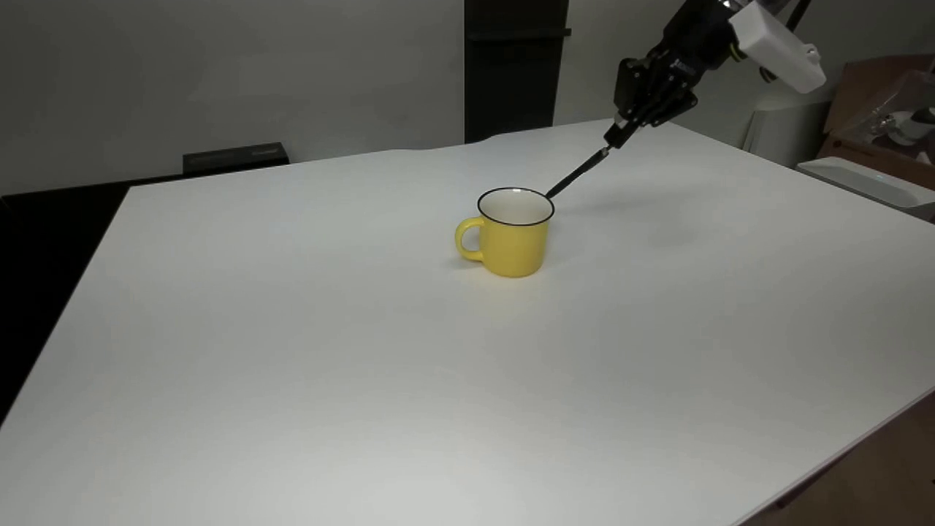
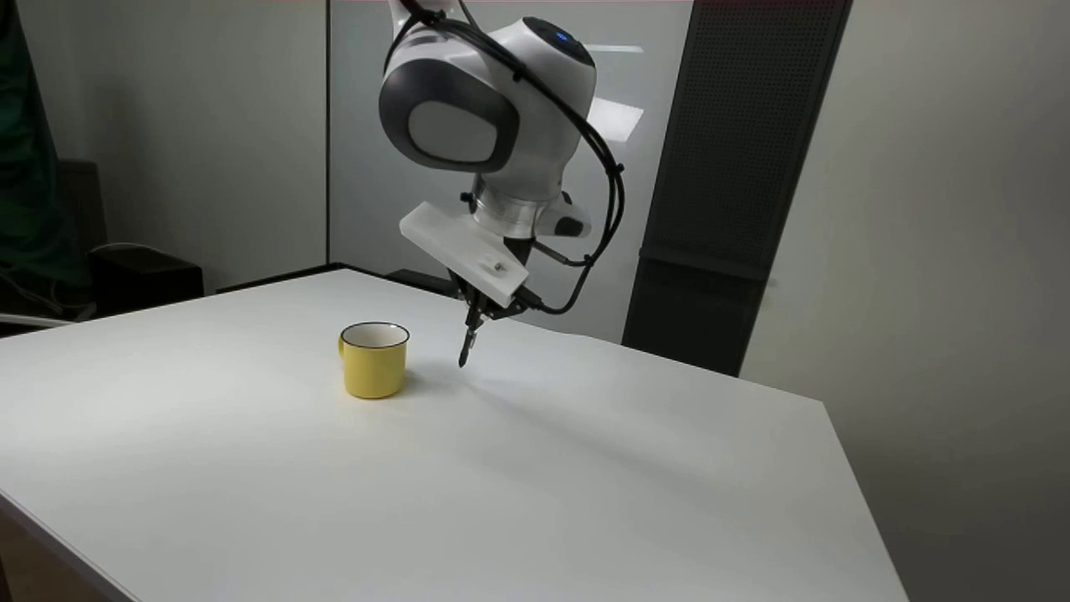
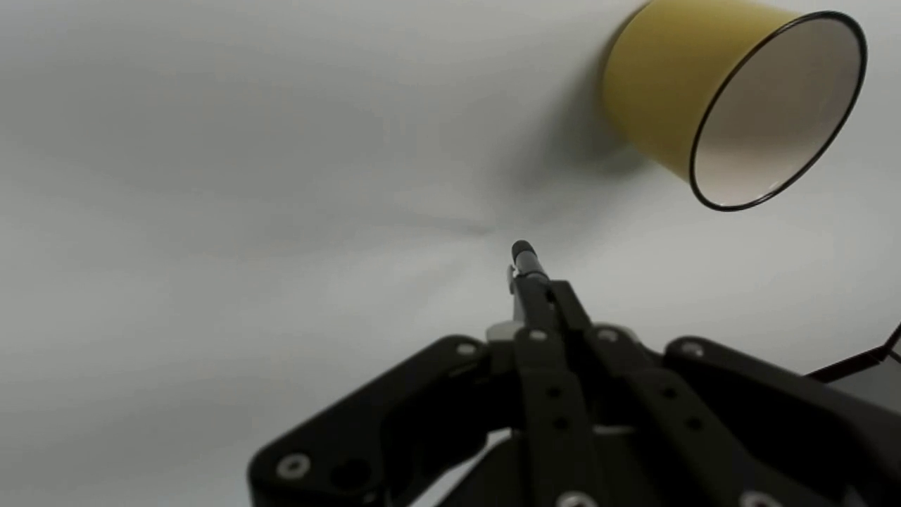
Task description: Put the pen on the table
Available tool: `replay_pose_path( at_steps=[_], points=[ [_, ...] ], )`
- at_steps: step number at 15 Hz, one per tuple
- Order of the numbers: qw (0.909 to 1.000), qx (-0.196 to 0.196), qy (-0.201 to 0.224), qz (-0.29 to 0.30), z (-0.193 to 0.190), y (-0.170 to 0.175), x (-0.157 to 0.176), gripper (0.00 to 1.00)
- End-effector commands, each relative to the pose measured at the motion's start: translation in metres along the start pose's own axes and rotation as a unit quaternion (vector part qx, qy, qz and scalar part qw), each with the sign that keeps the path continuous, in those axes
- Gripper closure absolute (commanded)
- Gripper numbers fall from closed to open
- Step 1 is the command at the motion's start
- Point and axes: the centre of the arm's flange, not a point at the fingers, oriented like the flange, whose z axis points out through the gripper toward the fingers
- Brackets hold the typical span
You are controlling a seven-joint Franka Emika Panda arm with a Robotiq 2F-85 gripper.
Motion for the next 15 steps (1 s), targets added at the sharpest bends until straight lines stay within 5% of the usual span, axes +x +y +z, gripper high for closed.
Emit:
replay_pose_path(
  at_steps=[1, 6, 10, 15],
  points=[
    [0.9997, 0.017, -0.013, -0.009, 0.017, -0.001, 0.016, 0.65],
    [0.9997, 0.018, -0.019, -0.006, 0.018, -0.005, 0.015, 0.31],
    [0.9992, -0.027, -0.026, -0.016, -0.002, -0.022, 0.009, 0.05],
    [0.9961, -0.075, -0.035, -0.031, -0.036, -0.060, -0.002, 0.00]
  ],
)
